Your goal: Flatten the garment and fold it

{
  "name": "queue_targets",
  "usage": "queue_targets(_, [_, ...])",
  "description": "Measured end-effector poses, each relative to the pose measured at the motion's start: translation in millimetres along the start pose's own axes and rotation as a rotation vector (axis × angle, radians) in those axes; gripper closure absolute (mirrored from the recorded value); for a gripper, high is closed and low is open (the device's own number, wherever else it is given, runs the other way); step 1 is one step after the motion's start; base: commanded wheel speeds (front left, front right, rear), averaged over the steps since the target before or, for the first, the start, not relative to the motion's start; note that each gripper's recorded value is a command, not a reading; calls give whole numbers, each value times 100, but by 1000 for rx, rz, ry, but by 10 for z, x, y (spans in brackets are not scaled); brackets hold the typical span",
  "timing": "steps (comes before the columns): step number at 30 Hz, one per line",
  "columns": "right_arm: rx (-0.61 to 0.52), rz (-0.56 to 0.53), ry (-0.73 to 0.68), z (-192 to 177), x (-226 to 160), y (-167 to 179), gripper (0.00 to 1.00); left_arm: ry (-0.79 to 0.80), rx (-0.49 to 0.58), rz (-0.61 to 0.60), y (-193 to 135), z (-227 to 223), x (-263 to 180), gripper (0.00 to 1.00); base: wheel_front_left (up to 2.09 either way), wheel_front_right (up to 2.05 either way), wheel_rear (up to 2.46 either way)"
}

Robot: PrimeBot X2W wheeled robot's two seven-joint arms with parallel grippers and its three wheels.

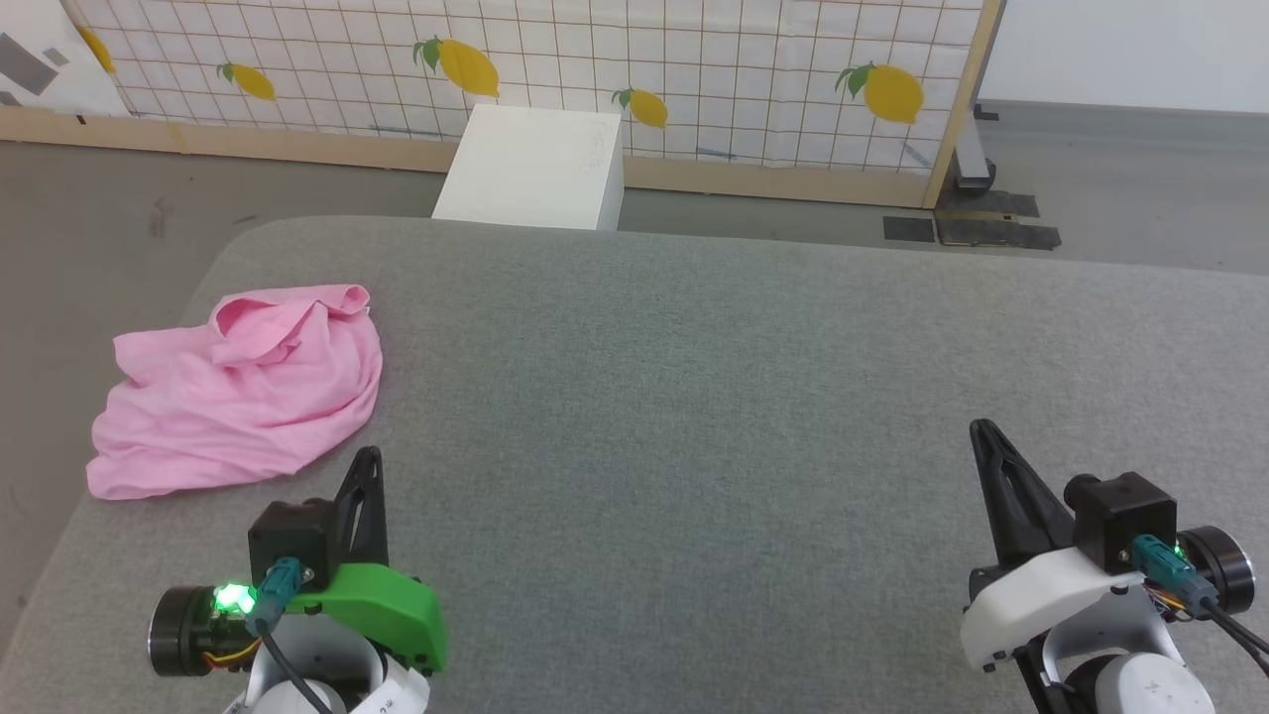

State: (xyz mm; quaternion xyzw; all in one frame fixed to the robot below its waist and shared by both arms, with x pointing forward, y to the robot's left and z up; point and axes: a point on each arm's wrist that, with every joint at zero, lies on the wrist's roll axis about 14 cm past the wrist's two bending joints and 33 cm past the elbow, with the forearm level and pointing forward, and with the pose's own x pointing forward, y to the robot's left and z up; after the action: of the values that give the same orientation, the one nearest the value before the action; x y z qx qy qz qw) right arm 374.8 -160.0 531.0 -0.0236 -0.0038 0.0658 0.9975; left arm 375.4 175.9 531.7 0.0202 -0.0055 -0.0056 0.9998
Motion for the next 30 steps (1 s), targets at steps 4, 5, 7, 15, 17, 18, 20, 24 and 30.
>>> queue_targets(4, [0,0,0,0,0,0,100,0,0,0,0,0,0,100,0,0,0])
queue_targets(5, [0,0,0,0,0,0,100,0,0,0,0,0,0,100,0,0,0])
queue_targets(7, [0,0,0,0,0,0,100,0,0,0,0,0,0,100,0,0,0])
queue_targets(15, [0,0,0,-1,0,-1,100,0,0,0,0,0,0,100,0,0,0])
queue_targets(17, [0,0,0,0,0,0,100,0,0,0,0,0,0,100,0,0,0])
queue_targets(18, [0,0,0,0,0,0,100,0,0,0,0,0,0,100,0,0,0])
queue_targets(20, [0,0,0,-1,0,0,100,0,0,0,0,0,0,100,0,0,0])
queue_targets(24, [0,0,0,0,0,0,100,0,0,0,0,0,0,100,0,0,0])
queue_targets(30, [0,0,0,0,0,-1,100,0,0,0,0,0,0,100,0,0,0])
